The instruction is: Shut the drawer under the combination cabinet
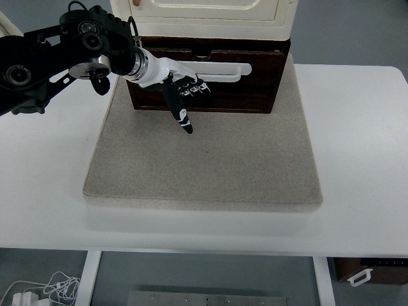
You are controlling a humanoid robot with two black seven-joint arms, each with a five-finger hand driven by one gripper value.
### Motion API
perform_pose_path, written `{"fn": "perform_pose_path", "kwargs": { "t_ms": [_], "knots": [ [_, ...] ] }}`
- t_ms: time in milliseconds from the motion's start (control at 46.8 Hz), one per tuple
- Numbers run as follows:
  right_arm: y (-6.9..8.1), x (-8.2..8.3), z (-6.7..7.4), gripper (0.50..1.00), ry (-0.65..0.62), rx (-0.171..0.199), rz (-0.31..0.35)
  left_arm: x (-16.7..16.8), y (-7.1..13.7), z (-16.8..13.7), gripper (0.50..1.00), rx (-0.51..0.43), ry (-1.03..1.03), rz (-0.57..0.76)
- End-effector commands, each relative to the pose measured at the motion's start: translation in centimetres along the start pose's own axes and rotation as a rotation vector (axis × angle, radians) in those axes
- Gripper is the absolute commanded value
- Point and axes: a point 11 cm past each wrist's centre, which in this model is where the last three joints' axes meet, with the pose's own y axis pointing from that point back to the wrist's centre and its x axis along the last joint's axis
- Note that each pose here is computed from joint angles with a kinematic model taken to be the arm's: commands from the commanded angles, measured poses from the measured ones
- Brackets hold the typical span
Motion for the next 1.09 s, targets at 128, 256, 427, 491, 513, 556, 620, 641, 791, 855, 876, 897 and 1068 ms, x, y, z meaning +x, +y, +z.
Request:
{"fn": "perform_pose_path", "kwargs": {
  "t_ms": [128, 256, 427, 491, 513, 556, 620, 641, 791, 855, 876, 897, 1068],
  "knots": [
    [0.0, 0.0, 0.0, 0.952, 0.0, 0.0, 0.0, 0.6, 0.0, -0.6, 0.996, 0.007, 0.023, 0.016],
    [0.0, 0.0, 0.0, 0.952, 0.001, 0.0, -0.001, 1.0, 0.0, -0.7, 0.996, 0.007, 0.038, 0.034],
    [0.0, 0.0, 0.0, 0.952, 0.0, 0.0, 0.0, 1.5, 0.0, -1.1, 0.996, 0.014, 0.055, 0.051],
    [0.0, 0.0, 0.0, 0.952, 0.0, 0.0, 0.0, 1.6, 0.1, -1.1, 0.996, 0.013, 0.058, 0.052],
    [0.0, 0.0, 0.0, 0.952, 0.0, 0.0, 0.0, 1.6, 0.1, -1.1, 0.996, 0.011, 0.058, 0.052],
    [0.0, 0.0, 0.0, 0.952, 0.0, 0.0, 0.0, 1.7, 0.2, -1.0, 0.996, 0.008, 0.061, 0.054],
    [0.0, 0.0, 0.0, 0.952, 0.001, 0.0, 0.0, 1.8, 0.3, -0.8, 0.996, 0.0, 0.063, 0.057],
    [0.0, 0.0, 0.0, 0.952, 0.0, 0.0, 0.0, 1.7, 0.3, -0.8, 0.996, -0.001, 0.063, 0.055],
    [0.0, 0.0, 0.0, 0.952, 0.0, 0.0, 0.0, 1.6, 0.1, -1.0, 0.996, 0.001, 0.068, 0.052],
    [0.0, 0.0, 0.0, 0.952, 0.0, 0.0, 0.0, 1.6, 0.1, -1.0, 0.996, 0.001, 0.069, 0.05],
    [0.0, 0.0, 0.0, 0.952, 0.0, 0.0, 0.0, 1.5, 0.1, -1.0, 0.996, 0.0, 0.067, 0.048],
    [0.0, 0.0, 0.0, 0.952, 0.0, 0.0, 0.0, 1.5, 0.1, -1.0, 0.996, -0.001, 0.066, 0.045],
    [0.0, 0.0, 0.0, 0.952, 0.0, 0.0, 0.0, 1.0, -0.1, -0.6, 0.996, -0.029, 0.059, 0.03]
  ]
}}
